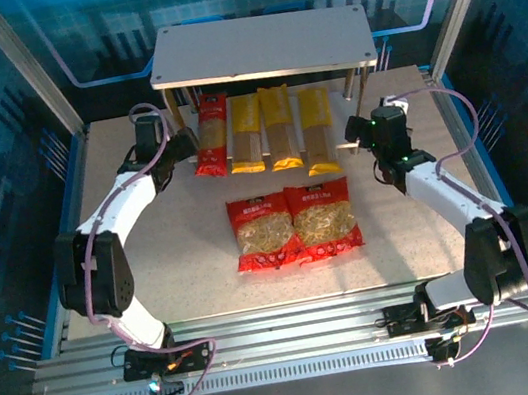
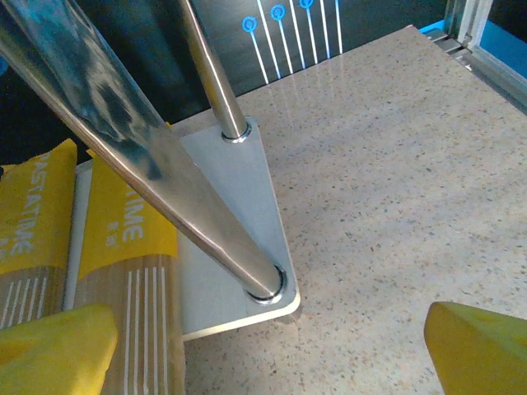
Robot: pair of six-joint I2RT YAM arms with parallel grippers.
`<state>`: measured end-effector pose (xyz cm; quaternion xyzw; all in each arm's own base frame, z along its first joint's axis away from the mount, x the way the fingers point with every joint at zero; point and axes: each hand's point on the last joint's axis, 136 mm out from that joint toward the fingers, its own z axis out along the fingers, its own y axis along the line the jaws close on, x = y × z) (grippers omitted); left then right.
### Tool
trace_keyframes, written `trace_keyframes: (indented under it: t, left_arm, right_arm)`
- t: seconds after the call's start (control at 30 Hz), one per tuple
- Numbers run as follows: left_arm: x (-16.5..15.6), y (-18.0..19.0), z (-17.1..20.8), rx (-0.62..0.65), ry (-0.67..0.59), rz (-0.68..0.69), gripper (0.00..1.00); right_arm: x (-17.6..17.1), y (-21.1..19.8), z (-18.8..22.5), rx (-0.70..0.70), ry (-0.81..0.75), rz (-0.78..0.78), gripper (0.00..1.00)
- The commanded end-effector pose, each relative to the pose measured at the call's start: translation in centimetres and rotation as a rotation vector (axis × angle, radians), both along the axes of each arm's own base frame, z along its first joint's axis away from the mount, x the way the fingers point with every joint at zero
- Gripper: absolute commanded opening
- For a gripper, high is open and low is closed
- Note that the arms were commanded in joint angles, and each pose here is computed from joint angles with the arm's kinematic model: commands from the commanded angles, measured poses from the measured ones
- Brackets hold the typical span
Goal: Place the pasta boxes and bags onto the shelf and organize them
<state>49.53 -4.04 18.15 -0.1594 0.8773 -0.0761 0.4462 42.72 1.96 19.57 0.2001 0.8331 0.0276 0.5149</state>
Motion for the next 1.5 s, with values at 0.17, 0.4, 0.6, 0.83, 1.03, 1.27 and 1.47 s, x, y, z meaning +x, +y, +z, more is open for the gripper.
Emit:
trace_keyframes:
  t: [0.17,0.4,0.6,0.83,1.03,1.27,1.47]
  left_arm:
    - [2.5,-0.4,0.8,-0.047,-0.052,-0.031,0.81]
    - [3.8,-1.1,-0.1,-0.063,-0.048,-0.063,0.8]
    - [4.3,-1.2,-0.7,-0.055,-0.041,-0.073,0.78]
    - [4.8,-1.5,-1.2,-0.047,-0.034,-0.096,0.59]
    - [4.7,-1.9,-1.4,-0.048,-0.024,-0.125,0.44]
    - [3.5,-1.8,-1.0,-0.023,-0.021,-0.142,0.4]
    - [2.1,-1.6,-0.8,-0.011,-0.024,-0.148,0.4]
  right_arm:
    - [3.2,-0.1,2.4,0.002,-0.124,-0.013,0.95]
    - [4.6,0.3,2.2,0.032,-0.163,-0.006,0.93]
    - [6.0,0.4,1.7,0.024,-0.16,-0.008,0.87]
    - [6.5,0.5,1.7,0.016,-0.172,0.005,0.59]
    - [6.3,0.7,1.9,0.011,-0.171,0.033,0.23]
    - [5.5,0.1,2.0,-0.005,-0.16,0.029,0.0]
    - [4.8,-0.3,2.3,-0.024,-0.152,0.027,0.0]
